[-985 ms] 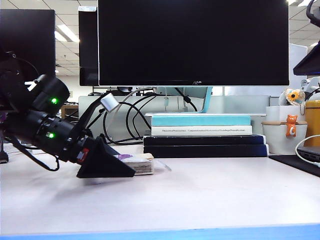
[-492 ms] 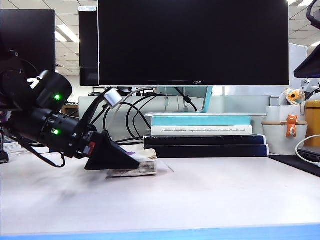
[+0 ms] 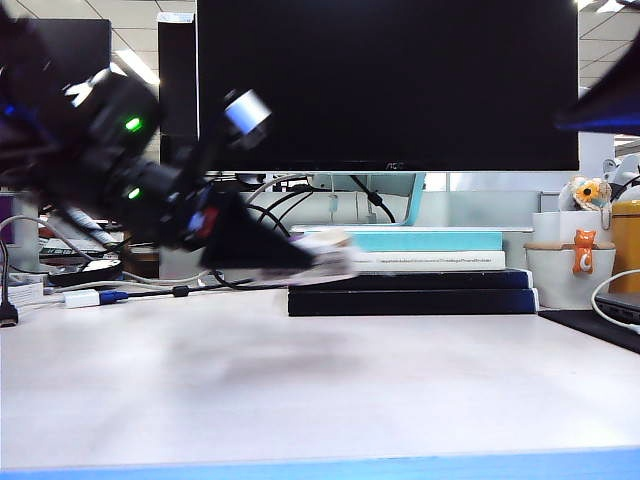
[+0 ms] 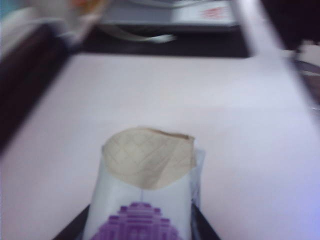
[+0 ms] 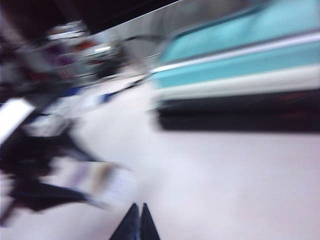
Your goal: Pick up a packet of tissues from the table with the left hand, then take a tissue from it with the right hand.
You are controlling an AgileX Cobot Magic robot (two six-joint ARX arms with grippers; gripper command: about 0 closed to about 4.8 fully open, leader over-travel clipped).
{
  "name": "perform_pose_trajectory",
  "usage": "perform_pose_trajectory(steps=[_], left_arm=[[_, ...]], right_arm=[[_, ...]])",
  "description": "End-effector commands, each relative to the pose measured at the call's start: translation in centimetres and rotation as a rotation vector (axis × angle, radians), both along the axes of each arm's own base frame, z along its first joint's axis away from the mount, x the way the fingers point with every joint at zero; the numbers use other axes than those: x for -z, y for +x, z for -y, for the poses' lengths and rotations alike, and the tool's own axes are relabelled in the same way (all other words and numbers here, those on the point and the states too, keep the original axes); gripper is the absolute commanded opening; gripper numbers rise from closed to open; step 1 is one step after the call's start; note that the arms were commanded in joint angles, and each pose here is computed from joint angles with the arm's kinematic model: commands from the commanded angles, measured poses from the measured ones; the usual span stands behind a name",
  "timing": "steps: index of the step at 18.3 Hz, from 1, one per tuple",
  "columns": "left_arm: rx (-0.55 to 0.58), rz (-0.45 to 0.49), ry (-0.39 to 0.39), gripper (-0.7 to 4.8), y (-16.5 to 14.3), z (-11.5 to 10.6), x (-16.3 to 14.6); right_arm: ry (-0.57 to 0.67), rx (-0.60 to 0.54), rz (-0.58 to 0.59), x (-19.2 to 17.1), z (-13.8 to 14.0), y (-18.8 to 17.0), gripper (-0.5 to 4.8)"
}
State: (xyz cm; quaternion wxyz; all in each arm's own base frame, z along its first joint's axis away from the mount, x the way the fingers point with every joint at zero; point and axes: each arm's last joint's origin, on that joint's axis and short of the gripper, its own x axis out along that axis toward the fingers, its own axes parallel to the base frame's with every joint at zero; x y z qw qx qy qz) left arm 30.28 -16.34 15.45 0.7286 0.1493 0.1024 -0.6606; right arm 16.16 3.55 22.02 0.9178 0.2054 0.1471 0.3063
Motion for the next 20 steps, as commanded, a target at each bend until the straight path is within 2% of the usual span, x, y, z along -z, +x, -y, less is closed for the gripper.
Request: perform_pose_trajectory(steps=[1,2,5,9,11,17,20], left_arm=[[0.091,0.055,-0.034,2.43,-1.6,2.3,-2.0],[0.128,0.082,-0.049,2.43,-2.5,3.3,-2.9],[0.188,0.112,-0.066,2.43,-4.1,4.9,-4.0],[0.248,0.124,-0.077,2.43,-5.4,6.6,-4.2],[0.24,0.147,-0.084,2.43,-5.5,6.8,-4.4],[0.257,0.169,-0.138,2.43,-4.9,7.6,-6.4],[0.252,0.148,-0.124,2.43,-4.9,7.6,-6.2]], right_arm=[[0.124,-0.117,-0.07,-0.4,-0.3,-0.2,0.46],[0.17,-0.174,-0.115,-0.5,-0.4,-0.3,1.06],[0.253,-0.287,-0.192,-0.6,-0.7,-0.4,1.08],[0.297,-0.346,-0.27,-0.1,-0.9,0.1,1.08],[0.3,-0.38,-0.298,0.2,-1.0,0.2,1.08],[0.297,-0.381,-0.332,0.6,-1.0,0.3,1.08],[0.297,-0.377,-0.33,0.6,-1.0,0.3,1.08]])
